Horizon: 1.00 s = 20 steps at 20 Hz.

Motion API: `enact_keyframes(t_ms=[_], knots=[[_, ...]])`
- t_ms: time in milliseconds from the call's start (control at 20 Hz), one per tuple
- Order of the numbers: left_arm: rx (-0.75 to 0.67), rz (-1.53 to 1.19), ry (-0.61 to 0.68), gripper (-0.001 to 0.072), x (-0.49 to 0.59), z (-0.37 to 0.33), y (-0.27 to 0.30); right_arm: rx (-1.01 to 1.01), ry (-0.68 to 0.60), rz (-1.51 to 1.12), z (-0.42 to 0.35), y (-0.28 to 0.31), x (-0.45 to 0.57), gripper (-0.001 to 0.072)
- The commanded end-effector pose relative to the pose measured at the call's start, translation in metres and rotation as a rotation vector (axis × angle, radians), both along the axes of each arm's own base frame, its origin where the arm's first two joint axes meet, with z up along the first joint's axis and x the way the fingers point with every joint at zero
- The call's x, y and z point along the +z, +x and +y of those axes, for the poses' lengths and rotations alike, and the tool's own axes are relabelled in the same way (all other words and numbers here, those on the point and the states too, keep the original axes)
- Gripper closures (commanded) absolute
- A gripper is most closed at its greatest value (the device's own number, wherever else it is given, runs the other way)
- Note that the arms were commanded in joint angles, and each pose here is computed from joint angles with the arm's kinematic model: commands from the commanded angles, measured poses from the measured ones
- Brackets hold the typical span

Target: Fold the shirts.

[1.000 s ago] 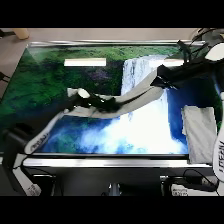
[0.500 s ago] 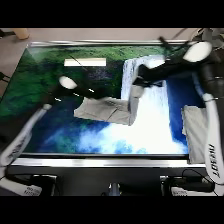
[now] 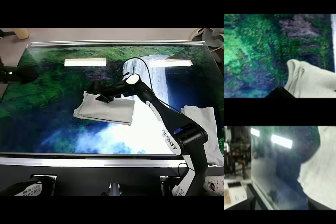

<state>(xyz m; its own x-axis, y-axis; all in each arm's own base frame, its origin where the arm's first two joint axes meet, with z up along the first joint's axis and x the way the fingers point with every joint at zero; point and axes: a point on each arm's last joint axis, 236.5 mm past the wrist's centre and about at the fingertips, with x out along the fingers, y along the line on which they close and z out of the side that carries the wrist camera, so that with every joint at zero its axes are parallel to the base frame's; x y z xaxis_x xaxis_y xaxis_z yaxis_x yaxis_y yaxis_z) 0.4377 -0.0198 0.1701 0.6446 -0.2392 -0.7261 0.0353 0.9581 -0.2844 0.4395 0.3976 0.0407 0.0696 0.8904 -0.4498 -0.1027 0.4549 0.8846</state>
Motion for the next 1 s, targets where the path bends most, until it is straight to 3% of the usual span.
enact_keyframes(t_ms=[0, 100, 150, 250, 550, 650, 700, 750, 950], knots=[[0.025, 0.050, 0.032, 0.0681, -0.020, 0.020, -0.015, 0.122, -0.298, 0.111, -0.096, -0.026, -0.036, 0.0022], [0.024, 0.092, 0.023, 0.0681, -0.042, 0.017, -0.019, 0.089, -0.690, 0.153, -0.219, -0.028, -0.059, 0.0024], [0.017, 0.113, 0.017, 0.0681, -0.052, 0.013, -0.022, 0.038, -0.827, 0.219, -0.270, -0.032, -0.068, 0.0038], [0.001, 0.133, 0.013, 0.0681, -0.062, 0.005, -0.025, -0.001, -0.774, 0.342, -0.285, -0.049, -0.089, 0.0037], [-0.084, 0.111, -0.027, 0.0680, -0.057, -0.038, -0.024, -0.152, -0.436, 0.302, -0.184, -0.025, -0.144, 0.0047], [-0.098, 0.096, -0.037, 0.0680, -0.054, -0.047, -0.022, -0.177, -0.297, 0.300, -0.162, -0.013, -0.130, 0.0358], [-0.100, 0.087, -0.037, 0.0680, -0.053, -0.049, -0.020, -0.175, -0.244, 0.272, -0.159, -0.005, -0.118, 0.0595], [-0.095, 0.075, -0.038, 0.0680, -0.052, -0.049, -0.018, -0.169, -0.197, 0.234, -0.162, 0.005, -0.100, 0.0686], [-0.091, 0.065, -0.039, 0.0680, -0.050, -0.048, -0.016, -0.266, -0.199, 0.103, -0.261, 0.045, -0.008, 0.0688]])
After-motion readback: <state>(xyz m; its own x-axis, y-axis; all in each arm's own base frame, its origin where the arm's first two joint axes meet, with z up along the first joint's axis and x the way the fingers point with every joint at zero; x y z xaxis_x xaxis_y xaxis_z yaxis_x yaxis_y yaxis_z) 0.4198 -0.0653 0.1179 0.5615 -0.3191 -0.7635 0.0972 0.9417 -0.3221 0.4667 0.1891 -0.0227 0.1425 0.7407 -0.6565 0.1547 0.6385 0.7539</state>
